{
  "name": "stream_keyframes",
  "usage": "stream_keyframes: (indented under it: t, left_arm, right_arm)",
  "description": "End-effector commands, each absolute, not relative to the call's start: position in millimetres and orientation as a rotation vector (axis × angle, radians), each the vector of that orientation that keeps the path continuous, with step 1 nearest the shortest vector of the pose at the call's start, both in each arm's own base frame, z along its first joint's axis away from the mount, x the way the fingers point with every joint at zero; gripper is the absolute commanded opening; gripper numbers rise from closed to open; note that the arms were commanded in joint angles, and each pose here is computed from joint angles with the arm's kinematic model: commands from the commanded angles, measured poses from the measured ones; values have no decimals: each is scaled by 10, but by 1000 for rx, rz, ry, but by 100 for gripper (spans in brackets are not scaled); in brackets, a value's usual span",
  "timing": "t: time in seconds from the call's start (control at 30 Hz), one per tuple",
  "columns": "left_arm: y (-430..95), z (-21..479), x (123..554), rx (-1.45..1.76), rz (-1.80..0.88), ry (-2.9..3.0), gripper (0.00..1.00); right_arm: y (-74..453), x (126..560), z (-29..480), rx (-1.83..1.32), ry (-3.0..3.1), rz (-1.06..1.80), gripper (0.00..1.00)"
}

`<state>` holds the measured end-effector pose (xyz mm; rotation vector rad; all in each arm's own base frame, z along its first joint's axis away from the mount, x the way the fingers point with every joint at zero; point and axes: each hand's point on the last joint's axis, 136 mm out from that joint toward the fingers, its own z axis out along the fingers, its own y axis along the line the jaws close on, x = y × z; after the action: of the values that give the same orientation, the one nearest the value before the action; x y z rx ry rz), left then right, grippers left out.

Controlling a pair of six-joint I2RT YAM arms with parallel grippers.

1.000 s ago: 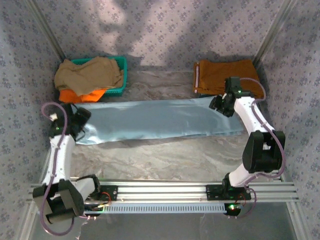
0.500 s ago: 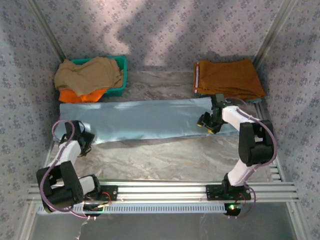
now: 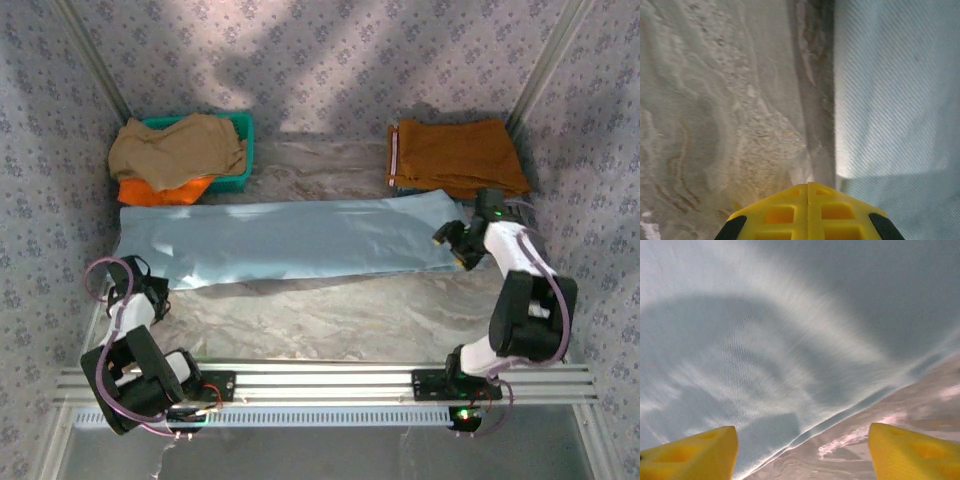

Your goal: Fold and stack the trousers

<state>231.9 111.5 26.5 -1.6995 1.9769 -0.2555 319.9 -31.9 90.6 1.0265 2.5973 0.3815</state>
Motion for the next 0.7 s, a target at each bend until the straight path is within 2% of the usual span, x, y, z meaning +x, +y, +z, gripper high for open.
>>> stream_keyframes:
  t: [0.0,0.07,0.13,0.17,0.23,0.33,0.47,0.57,0.63,0.67]
  left_arm:
    - [1040,357,2472,-1654,-335,1978,9]
    - [984,370,2505,-1634,-344,1996,42]
    - [947,388,2545,-1610,-355,2003,66]
    - [941,391,2558,-1602,-356,2006,74]
    - [950,402,2602,-1586,-359,2009,80]
    - [961,353,2677,-1582,-372,2011,80]
    - [992,226,2791,-1587,-384,2021,69]
    - [991,99,2854,-1592,-397,2048,49]
    - [979,45,2887,-1592,-416,2050,31]
    - [979,40,2909,-1584,-424,2048,25]
  right_arm:
    - [-570,2886,836,1164,2602,292,77]
    - [-649,2883,778,1229,2571,324,78]
    - [-655,2925,685,1264,2566,373,79]
    - [-636,2969,641,1270,2570,407,79]
    - [-671,3024,523,1308,2575,397,78]
    - [-729,3132,361,1372,2565,393,74]
    - [-851,3215,248,1389,2566,292,65]
    - [-853,3293,195,1373,2594,290,47]
    - [-871,3328,199,1359,2597,277,31]
    - [-885,3341,220,1354,2591,268,25]
